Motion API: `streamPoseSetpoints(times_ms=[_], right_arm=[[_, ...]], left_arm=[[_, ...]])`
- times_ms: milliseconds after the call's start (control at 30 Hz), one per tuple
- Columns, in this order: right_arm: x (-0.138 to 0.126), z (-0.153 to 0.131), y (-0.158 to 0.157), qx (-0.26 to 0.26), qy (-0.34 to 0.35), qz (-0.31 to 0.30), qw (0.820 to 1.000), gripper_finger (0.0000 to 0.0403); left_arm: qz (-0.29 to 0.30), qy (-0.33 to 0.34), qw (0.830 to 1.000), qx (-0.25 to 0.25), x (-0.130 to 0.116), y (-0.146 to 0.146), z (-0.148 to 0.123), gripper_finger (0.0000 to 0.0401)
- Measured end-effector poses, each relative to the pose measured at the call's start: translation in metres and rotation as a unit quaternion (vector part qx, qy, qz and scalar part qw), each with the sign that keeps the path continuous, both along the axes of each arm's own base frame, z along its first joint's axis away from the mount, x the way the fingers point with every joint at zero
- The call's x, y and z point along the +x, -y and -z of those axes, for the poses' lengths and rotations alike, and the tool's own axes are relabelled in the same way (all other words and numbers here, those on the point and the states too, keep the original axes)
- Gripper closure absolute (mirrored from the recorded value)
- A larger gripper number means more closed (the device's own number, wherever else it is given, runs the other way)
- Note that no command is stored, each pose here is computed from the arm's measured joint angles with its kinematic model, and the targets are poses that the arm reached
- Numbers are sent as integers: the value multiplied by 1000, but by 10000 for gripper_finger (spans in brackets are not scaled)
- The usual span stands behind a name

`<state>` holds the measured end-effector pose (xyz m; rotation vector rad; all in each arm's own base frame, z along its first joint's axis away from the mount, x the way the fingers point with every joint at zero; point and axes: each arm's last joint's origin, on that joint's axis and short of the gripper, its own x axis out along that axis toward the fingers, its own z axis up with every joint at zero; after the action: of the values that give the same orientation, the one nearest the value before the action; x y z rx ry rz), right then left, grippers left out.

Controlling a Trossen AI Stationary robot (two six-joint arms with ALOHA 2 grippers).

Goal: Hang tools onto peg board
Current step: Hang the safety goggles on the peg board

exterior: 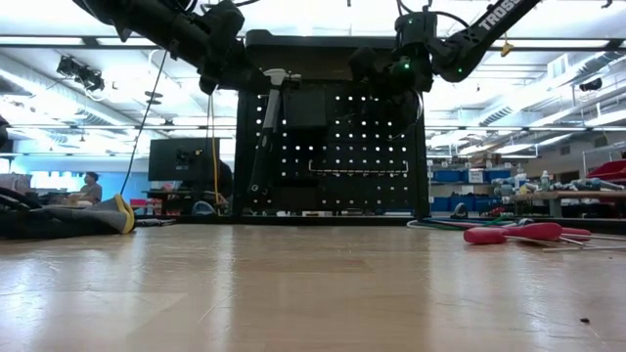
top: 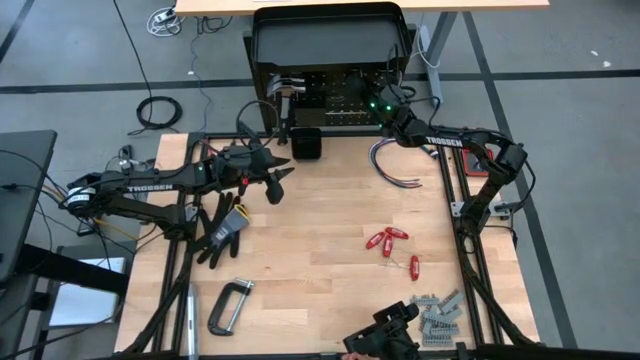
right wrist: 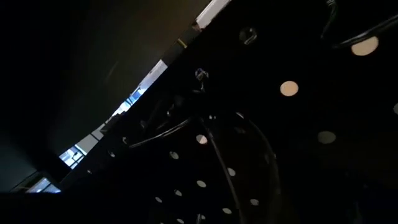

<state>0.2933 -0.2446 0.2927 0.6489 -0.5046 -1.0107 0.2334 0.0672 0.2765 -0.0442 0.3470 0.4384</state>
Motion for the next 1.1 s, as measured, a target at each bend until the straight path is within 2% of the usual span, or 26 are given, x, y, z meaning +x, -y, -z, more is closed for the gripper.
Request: streamPoseSetpoints(times_ms=[300,567,800,933,1100], right_arm=[[1,-1,-1,-6,-2,-21,1000,158],[2,-1,-2,-11,-10,-39,999,199],[2,-1,-1,-16,-19,-35,999,208],[2,0,-2,-28,-47,-31,998,206],[3,7,-2,-18,-99,-32,994,205]], left_arm=[[0,0,1000,0,0,0,0,276],[0,0,1000,0,0,0,0,276],[0,0,1000,0,0,0,0,276],[0,0,1000,0,0,0,0,276],[0,0,1000,0,0,0,0,276]])
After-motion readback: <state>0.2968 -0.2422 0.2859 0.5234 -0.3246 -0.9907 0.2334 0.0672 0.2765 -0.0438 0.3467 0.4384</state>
